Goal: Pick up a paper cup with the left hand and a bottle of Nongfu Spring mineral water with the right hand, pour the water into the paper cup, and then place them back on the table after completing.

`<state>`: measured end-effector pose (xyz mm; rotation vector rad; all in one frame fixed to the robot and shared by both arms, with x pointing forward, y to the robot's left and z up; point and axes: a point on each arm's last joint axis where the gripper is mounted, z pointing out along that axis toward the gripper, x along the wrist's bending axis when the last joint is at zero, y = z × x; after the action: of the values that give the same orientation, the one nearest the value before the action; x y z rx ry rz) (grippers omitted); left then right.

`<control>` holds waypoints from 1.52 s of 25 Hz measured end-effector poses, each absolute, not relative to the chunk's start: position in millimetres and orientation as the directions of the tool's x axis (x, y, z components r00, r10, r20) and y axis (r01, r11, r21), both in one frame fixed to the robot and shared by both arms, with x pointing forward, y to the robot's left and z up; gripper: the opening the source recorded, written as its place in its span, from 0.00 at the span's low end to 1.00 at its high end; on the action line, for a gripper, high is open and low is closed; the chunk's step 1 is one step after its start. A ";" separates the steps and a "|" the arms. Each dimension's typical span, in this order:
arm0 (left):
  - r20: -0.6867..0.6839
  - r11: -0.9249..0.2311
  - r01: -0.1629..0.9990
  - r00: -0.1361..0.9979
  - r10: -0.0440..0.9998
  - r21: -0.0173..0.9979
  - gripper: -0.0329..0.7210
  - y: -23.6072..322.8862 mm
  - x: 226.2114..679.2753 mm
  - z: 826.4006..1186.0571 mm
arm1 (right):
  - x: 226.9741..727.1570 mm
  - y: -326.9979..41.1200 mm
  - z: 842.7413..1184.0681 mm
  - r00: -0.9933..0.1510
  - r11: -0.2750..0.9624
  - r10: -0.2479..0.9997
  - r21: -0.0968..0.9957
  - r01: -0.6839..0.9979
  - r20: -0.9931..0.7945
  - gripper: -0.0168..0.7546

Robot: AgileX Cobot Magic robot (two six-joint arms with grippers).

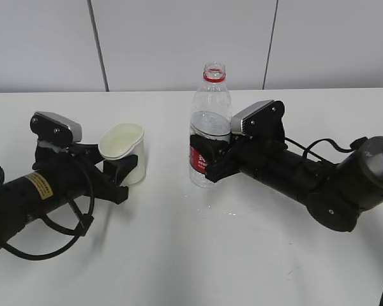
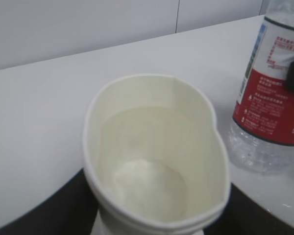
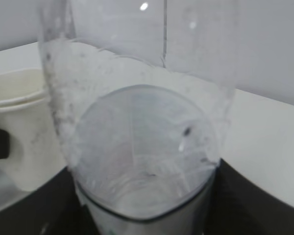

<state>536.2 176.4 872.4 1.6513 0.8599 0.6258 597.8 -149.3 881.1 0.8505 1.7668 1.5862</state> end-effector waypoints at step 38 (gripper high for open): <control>-0.076 -0.068 0.353 0.379 0.922 0.933 0.83 216.9 477.9 872.0 | 539.3 -204.1 884.4 -0.275 -0.008 0.959 0.978 0.209 0.067 0.85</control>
<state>477.9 216.9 872.0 1.6289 1.1554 0.7057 539.3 -204.1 884.4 1.2438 1.5602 1.3432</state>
